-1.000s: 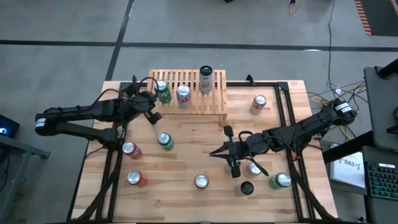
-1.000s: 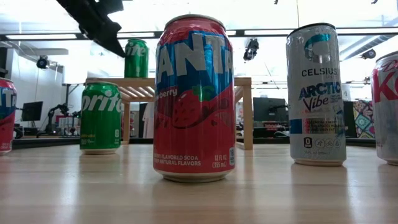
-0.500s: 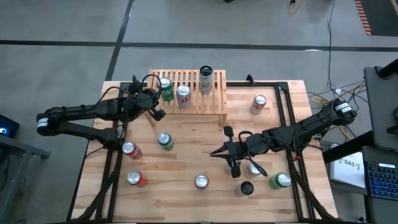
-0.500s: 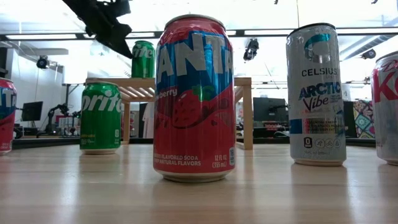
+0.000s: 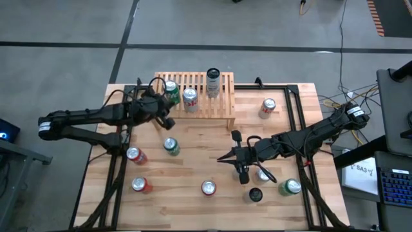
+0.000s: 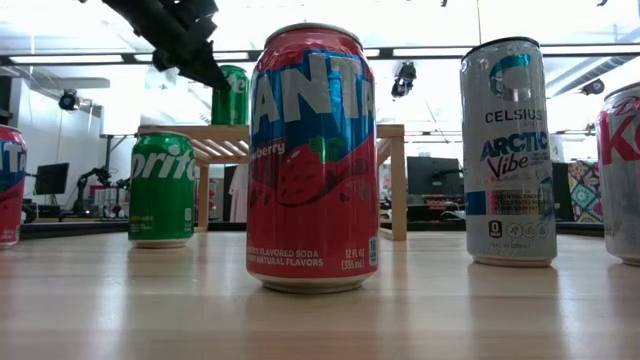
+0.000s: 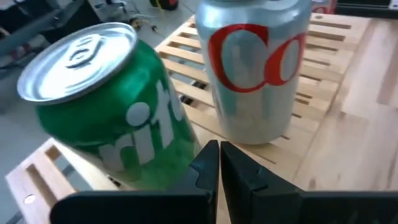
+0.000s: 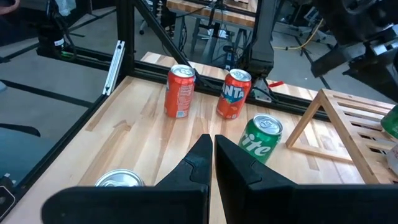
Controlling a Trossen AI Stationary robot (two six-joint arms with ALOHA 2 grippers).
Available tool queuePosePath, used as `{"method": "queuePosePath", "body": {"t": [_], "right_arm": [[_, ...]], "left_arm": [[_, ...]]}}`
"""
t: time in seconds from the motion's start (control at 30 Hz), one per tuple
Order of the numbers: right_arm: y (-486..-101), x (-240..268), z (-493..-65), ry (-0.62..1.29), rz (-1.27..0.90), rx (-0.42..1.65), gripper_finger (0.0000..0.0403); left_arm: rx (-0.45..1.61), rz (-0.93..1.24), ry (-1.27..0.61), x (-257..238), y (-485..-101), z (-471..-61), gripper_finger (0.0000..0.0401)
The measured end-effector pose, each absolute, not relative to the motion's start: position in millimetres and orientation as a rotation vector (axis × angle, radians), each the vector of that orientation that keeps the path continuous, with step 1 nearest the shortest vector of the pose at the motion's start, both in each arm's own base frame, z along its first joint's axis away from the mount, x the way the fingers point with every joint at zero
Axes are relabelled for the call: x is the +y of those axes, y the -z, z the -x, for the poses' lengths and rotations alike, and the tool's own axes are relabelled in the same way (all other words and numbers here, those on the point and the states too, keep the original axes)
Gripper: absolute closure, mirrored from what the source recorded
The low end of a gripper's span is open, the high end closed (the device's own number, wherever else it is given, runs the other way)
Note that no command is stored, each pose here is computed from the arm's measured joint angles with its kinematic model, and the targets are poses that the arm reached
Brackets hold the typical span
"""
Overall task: Place canned beverage on shelf
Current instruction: Put the left green soda can on the shelf
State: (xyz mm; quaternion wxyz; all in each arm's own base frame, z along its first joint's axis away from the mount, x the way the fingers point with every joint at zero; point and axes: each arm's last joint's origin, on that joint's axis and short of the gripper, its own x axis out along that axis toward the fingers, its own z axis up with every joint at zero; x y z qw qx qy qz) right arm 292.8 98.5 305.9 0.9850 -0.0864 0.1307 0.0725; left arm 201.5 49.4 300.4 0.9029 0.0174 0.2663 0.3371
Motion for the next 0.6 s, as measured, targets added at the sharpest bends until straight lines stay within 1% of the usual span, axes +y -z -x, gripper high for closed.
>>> {"method": "queuePosePath", "body": {"t": [0.27,0.5,0.6], "right_arm": [[-305.9,98.5,-292.8,-0.146,0.173,0.263,0.0394],[-305.9,98.5,-292.8,-0.146,0.173,0.263,0.0394],[-305.9,98.5,-292.8,-0.145,0.167,0.263,0.0394]], "left_arm": [[0.535,-0.084,-0.860,53.3,-302.1,-198.7,0.0401],[0.531,-0.078,-0.869,54.6,-302.8,-198.2,0.0401],[0.534,-0.051,-0.786,52.5,-302.4,-199.4,0.0401]]}}
